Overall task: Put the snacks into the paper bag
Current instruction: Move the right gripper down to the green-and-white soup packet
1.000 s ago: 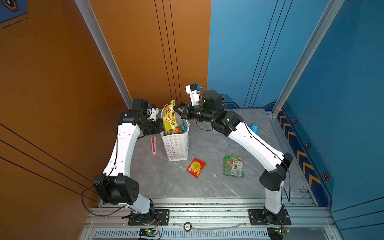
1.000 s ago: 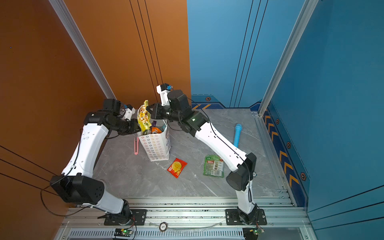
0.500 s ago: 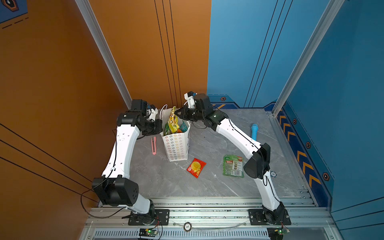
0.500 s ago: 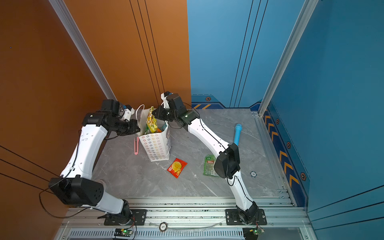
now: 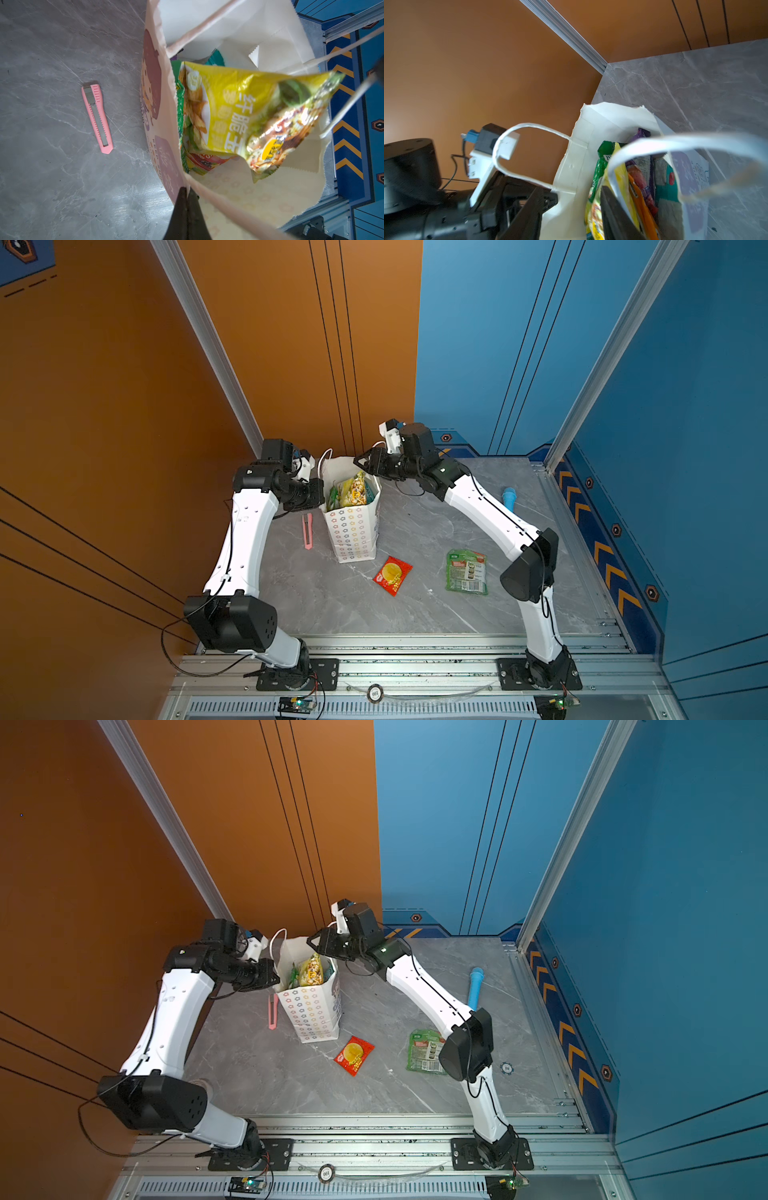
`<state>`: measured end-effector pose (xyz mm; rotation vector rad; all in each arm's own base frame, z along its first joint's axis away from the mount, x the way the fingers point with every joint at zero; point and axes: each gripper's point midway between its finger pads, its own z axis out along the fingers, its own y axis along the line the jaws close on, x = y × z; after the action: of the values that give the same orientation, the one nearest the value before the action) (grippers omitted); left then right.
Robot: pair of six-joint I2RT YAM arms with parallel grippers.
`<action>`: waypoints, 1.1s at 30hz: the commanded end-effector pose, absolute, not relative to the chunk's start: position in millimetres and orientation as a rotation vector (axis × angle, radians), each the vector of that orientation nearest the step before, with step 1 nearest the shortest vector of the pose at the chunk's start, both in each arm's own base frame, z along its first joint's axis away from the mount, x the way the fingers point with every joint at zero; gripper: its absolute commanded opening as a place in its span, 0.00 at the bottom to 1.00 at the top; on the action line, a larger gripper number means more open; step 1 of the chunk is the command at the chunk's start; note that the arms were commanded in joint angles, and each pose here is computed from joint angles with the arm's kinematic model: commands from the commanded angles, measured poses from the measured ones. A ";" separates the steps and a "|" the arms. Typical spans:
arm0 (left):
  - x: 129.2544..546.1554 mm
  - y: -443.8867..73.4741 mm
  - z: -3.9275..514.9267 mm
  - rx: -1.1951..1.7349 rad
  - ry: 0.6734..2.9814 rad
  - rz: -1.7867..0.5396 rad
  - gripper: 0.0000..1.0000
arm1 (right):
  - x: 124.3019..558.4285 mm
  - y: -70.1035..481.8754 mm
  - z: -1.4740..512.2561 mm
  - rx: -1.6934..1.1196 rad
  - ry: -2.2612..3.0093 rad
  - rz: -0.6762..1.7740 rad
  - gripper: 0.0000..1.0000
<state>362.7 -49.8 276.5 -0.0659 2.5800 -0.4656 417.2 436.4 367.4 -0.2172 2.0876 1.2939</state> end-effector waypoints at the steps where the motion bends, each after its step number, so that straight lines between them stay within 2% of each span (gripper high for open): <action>1: 361.7 -54.7 293.2 -0.028 2.520 -0.517 0.00 | 407.1 396.7 425.8 -0.216 1.944 1.247 0.48; 7: 362.3 -54.5 291.9 -0.030 2.524 -0.516 0.00 | 389.9 357.0 427.3 -0.193 1.941 1.147 0.49; 10: 362.4 -54.8 291.6 -0.029 2.525 -0.518 0.00 | 383.2 327.1 410.2 -0.147 1.978 1.042 0.49; 16: 362.9 -55.2 291.3 -0.029 2.519 -0.525 0.00 | 361.8 245.3 316.8 0.033 2.156 0.811 0.53; 20: 362.0 -55.1 291.1 -0.029 2.513 -0.524 0.00 | 333.3 182.6 245.5 0.198 2.271 0.621 0.66; 23: 361.8 -54.7 291.4 -0.030 2.512 -0.525 0.00 | 307.9 141.8 201.4 0.314 2.357 0.511 0.70; 28: 359.3 -54.1 292.8 -0.040 2.509 -0.525 0.00 | 278.4 94.4 150.8 0.525 2.412 0.458 0.71; 33: 358.6 -54.1 293.6 -0.043 2.506 -0.526 0.00 | 262.8 79.6 120.1 0.604 2.473 0.458 0.68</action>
<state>362.0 -48.6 274.9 -0.0735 2.5753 -0.4821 274.0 81.9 134.2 0.5587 2.4265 0.4472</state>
